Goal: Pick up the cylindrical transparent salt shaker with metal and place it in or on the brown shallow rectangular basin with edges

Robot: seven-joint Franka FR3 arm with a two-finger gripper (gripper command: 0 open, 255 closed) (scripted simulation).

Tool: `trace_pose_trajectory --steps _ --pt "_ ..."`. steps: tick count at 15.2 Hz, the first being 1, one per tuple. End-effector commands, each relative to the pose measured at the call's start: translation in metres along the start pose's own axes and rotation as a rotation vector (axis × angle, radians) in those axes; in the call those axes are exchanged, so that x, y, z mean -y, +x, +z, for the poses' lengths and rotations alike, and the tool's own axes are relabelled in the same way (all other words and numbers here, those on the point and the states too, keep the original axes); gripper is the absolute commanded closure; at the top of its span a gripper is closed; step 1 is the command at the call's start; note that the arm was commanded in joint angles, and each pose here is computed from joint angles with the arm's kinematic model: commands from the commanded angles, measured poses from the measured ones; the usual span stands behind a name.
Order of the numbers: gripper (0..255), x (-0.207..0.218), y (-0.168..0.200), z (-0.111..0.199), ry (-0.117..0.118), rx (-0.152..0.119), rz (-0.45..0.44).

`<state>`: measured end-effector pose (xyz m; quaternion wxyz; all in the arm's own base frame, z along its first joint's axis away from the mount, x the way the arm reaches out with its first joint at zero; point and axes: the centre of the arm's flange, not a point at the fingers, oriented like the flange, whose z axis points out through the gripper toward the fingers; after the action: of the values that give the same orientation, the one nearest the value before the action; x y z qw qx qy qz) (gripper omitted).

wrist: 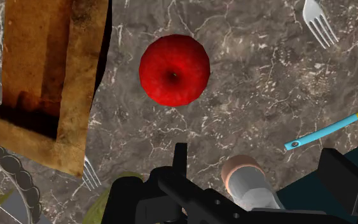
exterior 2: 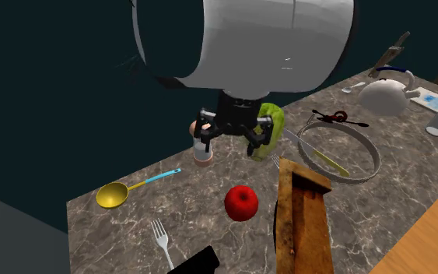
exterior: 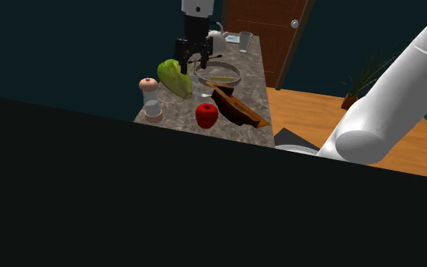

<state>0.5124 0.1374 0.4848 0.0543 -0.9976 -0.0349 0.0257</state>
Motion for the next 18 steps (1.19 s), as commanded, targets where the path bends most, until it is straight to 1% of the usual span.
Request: trace_pose_trajectory --steps 1,12,18 --pt "0 0.008 0.02 0.009 0.007 -0.006 0.005" --pt "0 0.065 0.138 0.05 0.044 -0.035 0.03" --pt "0 0.066 0.139 0.081 0.044 -0.035 0.03"
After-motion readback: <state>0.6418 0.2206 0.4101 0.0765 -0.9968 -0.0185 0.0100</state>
